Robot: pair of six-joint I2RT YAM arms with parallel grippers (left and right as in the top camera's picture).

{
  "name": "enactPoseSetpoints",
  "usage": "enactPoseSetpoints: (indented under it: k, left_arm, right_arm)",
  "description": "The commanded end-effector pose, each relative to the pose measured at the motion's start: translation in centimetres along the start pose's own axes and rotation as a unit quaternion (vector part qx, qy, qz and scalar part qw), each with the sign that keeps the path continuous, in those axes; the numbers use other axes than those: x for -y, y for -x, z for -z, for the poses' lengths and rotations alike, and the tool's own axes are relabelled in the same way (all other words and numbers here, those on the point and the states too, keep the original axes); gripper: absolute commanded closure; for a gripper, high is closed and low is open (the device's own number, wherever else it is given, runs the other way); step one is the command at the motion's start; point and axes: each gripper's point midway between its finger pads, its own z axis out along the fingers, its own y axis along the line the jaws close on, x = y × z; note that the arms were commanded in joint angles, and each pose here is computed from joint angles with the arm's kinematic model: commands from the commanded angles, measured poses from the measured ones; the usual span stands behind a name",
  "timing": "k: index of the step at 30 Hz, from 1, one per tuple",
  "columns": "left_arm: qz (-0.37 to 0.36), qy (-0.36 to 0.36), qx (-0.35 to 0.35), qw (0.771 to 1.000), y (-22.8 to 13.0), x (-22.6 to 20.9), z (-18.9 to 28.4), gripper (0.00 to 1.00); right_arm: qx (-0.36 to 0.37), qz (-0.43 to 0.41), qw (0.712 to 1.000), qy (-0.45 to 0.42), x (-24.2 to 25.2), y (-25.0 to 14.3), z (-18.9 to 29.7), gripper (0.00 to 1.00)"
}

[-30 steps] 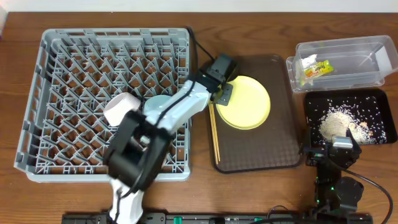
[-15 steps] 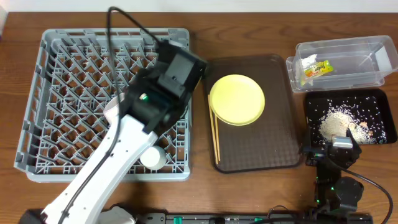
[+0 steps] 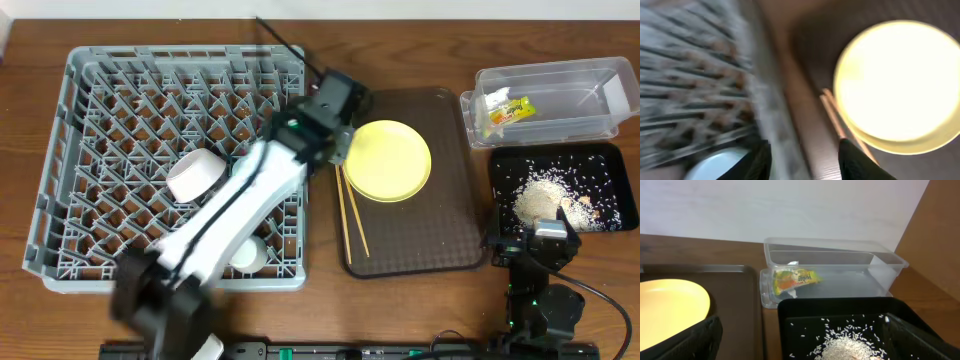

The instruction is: Sort waste into correct bins and load items into the dishwasher

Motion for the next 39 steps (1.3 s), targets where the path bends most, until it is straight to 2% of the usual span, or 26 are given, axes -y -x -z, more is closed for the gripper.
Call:
enactPoseSetpoints:
  k: [1, 9, 16, 21, 25, 28, 29, 34, 37, 39]
  left_arm:
    - [0.022, -0.049, -0.06, 0.997, -2.5, 2.5, -4.3, 0.52]
    - [0.016, -0.093, -0.071, 0.993, -3.2, 5.3, -11.0, 0.51]
    - [-0.035, -0.091, -0.044, 0.994, -2.3, 5.4, -12.3, 0.51]
    - [-0.04, -0.076, -0.033, 0.996, -2.0, 5.1, -13.3, 0.53]
    - [-0.041, -0.093, -0.053, 0.993, -3.3, 5.9, -14.7, 0.59]
    - [-0.042, -0.101, -0.067, 0.992, -4.1, 6.2, -15.2, 0.69]
    - [-0.042, -0.101, -0.067, 0.992, -4.1, 6.2, -15.2, 0.74]
    - [-0.041, -0.104, -0.061, 0.992, -3.7, 6.3, -14.7, 0.81]
    - [-0.035, -0.104, -0.056, 0.992, -3.1, 6.3, -14.1, 0.8]
    - [-0.034, -0.106, -0.042, 0.993, -2.0, 6.2, -13.1, 0.72]
  right_arm:
    - [0.0, -0.006, 1.0, -0.006, 0.3, -0.1, 0.0, 0.01]
    - [0.0, -0.006, 1.0, -0.006, 0.3, -0.1, 0.0, 0.01]
    - [0.0, -0.006, 1.0, -0.006, 0.3, -0.1, 0.0, 0.01]
    - [0.0, -0.006, 1.0, -0.006, 0.3, -0.1, 0.0, 0.01]
    - [0.0, -0.006, 1.0, -0.006, 0.3, -0.1, 0.0, 0.01]
    - [0.0, -0.006, 1.0, -0.006, 0.3, -0.1, 0.0, 0.01]
    - [0.0, -0.006, 1.0, -0.006, 0.3, -0.1, 0.0, 0.01]
    - [0.0, -0.006, 1.0, -0.006, 0.3, -0.1, 0.0, 0.01]
    - [0.0, -0.006, 1.0, -0.006, 0.3, -0.1, 0.0, 0.01]
    - [0.0, -0.006, 1.0, -0.006, 0.3, -0.1, 0.0, 0.01]
